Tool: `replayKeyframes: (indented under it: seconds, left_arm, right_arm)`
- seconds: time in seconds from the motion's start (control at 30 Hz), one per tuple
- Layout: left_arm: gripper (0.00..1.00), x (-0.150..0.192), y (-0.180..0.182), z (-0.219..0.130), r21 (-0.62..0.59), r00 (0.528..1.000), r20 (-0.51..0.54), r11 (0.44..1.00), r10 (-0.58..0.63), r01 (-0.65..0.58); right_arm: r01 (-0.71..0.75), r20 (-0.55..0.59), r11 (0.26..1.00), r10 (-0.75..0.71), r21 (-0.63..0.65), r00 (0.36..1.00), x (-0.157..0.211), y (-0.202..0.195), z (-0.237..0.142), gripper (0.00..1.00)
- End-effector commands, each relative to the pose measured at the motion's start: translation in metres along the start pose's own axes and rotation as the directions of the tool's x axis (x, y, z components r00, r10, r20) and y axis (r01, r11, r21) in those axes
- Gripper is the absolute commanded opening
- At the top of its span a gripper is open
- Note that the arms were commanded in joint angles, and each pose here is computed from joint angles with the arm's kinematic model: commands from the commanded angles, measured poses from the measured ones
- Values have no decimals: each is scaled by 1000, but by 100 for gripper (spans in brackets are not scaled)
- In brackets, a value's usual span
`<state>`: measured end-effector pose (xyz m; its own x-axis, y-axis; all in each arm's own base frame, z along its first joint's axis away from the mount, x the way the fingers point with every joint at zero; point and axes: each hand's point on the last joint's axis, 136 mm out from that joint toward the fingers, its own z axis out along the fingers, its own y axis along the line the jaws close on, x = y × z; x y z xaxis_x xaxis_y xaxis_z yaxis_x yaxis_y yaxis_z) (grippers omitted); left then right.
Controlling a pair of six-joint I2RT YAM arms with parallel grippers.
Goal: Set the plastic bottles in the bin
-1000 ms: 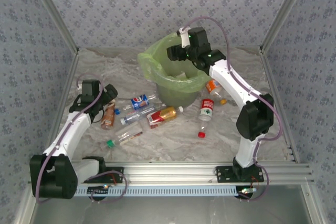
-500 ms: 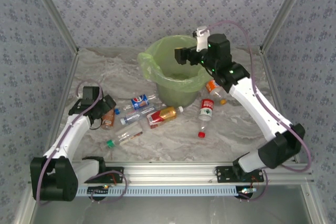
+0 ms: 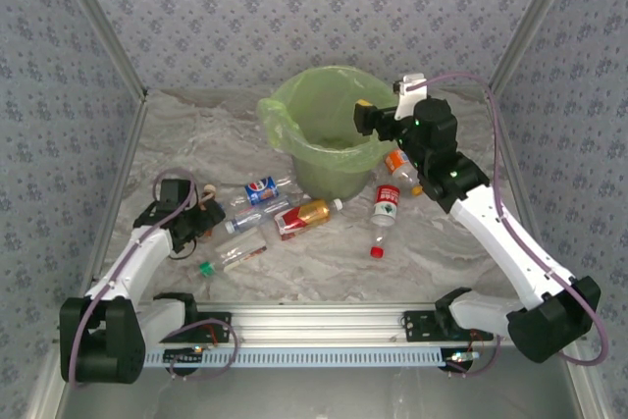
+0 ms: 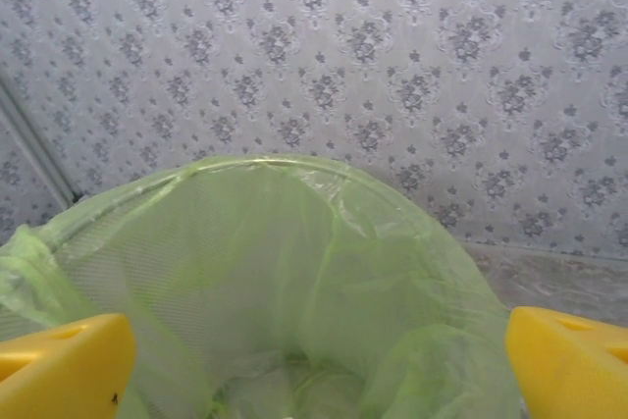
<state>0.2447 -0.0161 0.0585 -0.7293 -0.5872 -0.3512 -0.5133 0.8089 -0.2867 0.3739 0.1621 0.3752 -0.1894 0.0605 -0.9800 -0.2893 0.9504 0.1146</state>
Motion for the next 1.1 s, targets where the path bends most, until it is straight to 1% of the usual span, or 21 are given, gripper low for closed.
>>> replayKeyframes:
  seconds: [0.0,0.13,0.43,0.47,0.53,0.63,0.77,0.83,0.93,1.07]
  left_arm:
    - [99,3,-10,4,36,999,-21,998,48,-47]
    - [99,5,-3,12,-20,997,-42,998,66,-67]
    - [89,1,-4,25,-43,989,-63,990,131,-134]
    - [86,0,-4,27,-49,988,-65,989,137,-140]
    - [78,-2,-5,31,-56,986,-75,987,146,-151]
    - [68,-3,-8,34,-48,986,-73,987,152,-156]
    - [58,-5,-10,32,-38,984,-55,984,170,-172]
    - [55,-7,-11,29,-34,984,-37,984,172,-173]
    - [52,-12,-9,22,-47,986,3,985,164,-164]
    - [49,-23,-10,7,-45,988,70,990,140,-137]
  right_arm:
    - [-45,54,998,42,43,998,-11,-9,-2,99]
    - [-57,50,997,55,43,997,-7,-10,0,99]
    - [-69,40,996,67,62,997,-4,-14,0,99]
    - [-72,40,995,69,64,997,-4,-15,0,99]
    - [-74,40,995,71,65,997,-4,-15,0,99]
    - [-74,36,995,72,71,997,-3,-16,-1,99]
    - [-63,-21,995,65,83,998,11,-19,-2,99]
    - [-63,-57,993,69,98,996,21,-22,-3,99]
    - [-75,-88,990,85,116,992,32,-25,-7,99]
    - [-89,-101,986,104,144,989,41,-31,-11,99]
